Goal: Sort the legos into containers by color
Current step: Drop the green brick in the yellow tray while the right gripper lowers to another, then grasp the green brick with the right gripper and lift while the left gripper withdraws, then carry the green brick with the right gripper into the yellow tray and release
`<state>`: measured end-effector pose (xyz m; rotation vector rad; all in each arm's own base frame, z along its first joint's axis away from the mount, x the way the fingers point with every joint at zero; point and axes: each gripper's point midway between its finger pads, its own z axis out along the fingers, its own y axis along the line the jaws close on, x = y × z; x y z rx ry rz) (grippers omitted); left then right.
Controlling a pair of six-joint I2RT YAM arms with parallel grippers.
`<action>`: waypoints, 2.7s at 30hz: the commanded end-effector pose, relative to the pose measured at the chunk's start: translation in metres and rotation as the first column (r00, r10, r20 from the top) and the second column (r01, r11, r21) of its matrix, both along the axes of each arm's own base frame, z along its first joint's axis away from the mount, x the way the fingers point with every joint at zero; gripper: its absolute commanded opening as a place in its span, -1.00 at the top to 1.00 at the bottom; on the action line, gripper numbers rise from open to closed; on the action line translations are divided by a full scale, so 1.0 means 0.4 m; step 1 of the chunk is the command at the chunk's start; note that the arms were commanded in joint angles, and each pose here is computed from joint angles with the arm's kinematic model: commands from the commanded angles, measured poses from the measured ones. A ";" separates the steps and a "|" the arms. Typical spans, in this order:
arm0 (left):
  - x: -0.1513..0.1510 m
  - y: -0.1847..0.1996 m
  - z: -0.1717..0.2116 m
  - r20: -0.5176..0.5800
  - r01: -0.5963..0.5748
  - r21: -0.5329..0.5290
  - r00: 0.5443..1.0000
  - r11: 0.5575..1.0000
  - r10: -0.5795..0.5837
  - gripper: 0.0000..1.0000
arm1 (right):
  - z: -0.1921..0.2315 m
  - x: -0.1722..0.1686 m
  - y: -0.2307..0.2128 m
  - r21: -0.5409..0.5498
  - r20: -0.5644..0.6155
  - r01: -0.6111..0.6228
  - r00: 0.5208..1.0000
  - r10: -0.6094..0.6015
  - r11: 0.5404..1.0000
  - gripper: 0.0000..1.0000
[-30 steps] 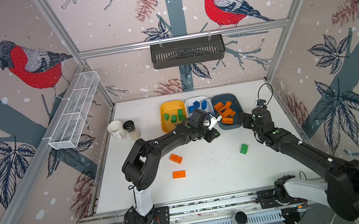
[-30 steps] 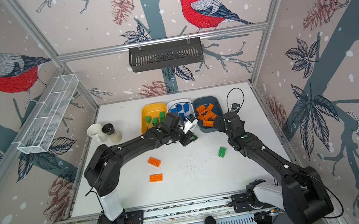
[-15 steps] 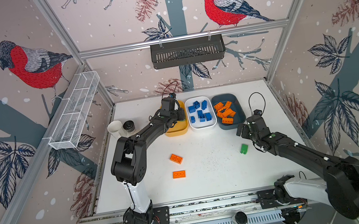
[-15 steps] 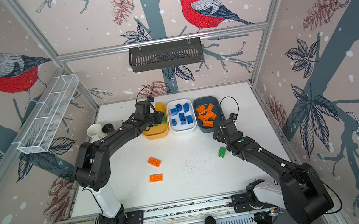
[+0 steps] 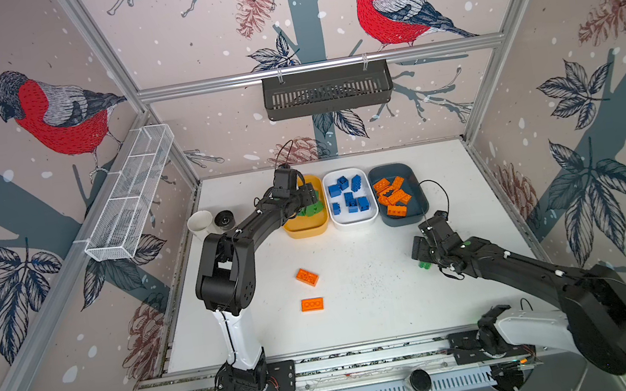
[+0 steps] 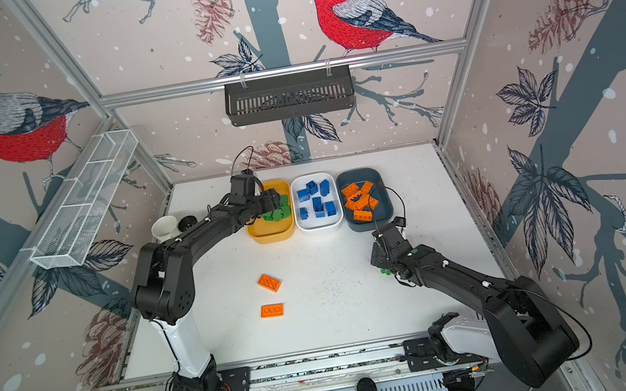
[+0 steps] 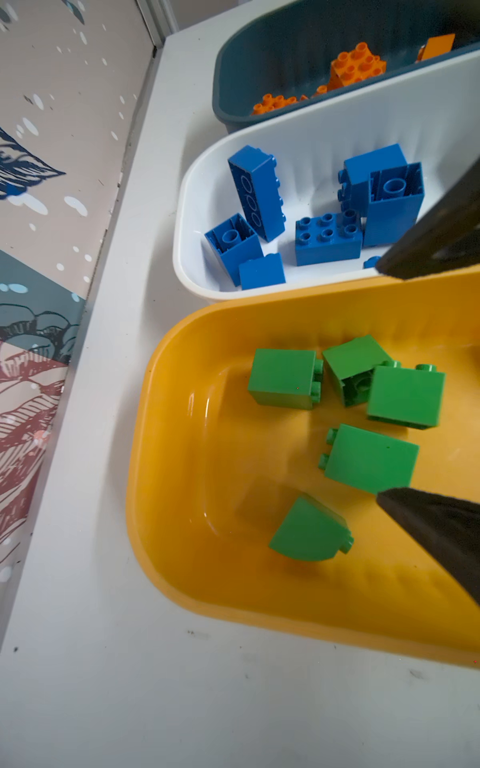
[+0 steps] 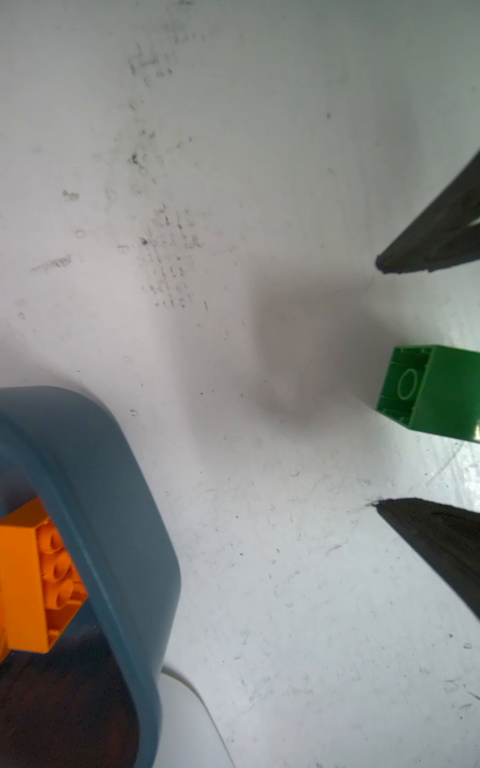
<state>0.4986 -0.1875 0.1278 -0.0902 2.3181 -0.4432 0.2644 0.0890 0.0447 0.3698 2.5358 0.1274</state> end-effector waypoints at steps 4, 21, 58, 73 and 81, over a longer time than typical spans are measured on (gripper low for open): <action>-0.003 0.009 0.063 0.080 -0.019 -0.027 0.997 0.999 0.021 -0.96 | -0.029 -0.031 0.003 -0.009 -0.053 0.007 0.999 -0.007 1.000 -0.55; -0.033 0.073 0.152 0.149 -0.135 -0.026 0.979 0.990 0.137 -0.96 | -0.040 -0.023 0.040 -0.108 -0.063 -0.094 0.994 0.088 0.990 0.22; -0.355 0.337 0.112 0.120 -0.504 -0.007 0.857 0.864 0.501 -0.96 | 0.228 0.477 0.886 -0.124 0.407 -0.674 0.635 0.656 0.729 0.13; -0.375 0.429 0.084 0.067 -0.570 -0.035 0.818 0.821 0.571 -0.96 | 0.224 0.237 0.924 -0.192 0.364 -0.907 0.289 0.886 0.375 -0.79; -0.384 0.462 0.076 0.065 -0.600 -0.045 0.796 0.799 0.602 -0.96 | 0.132 0.027 0.948 -0.222 0.257 -0.953 0.148 0.955 0.207 -0.82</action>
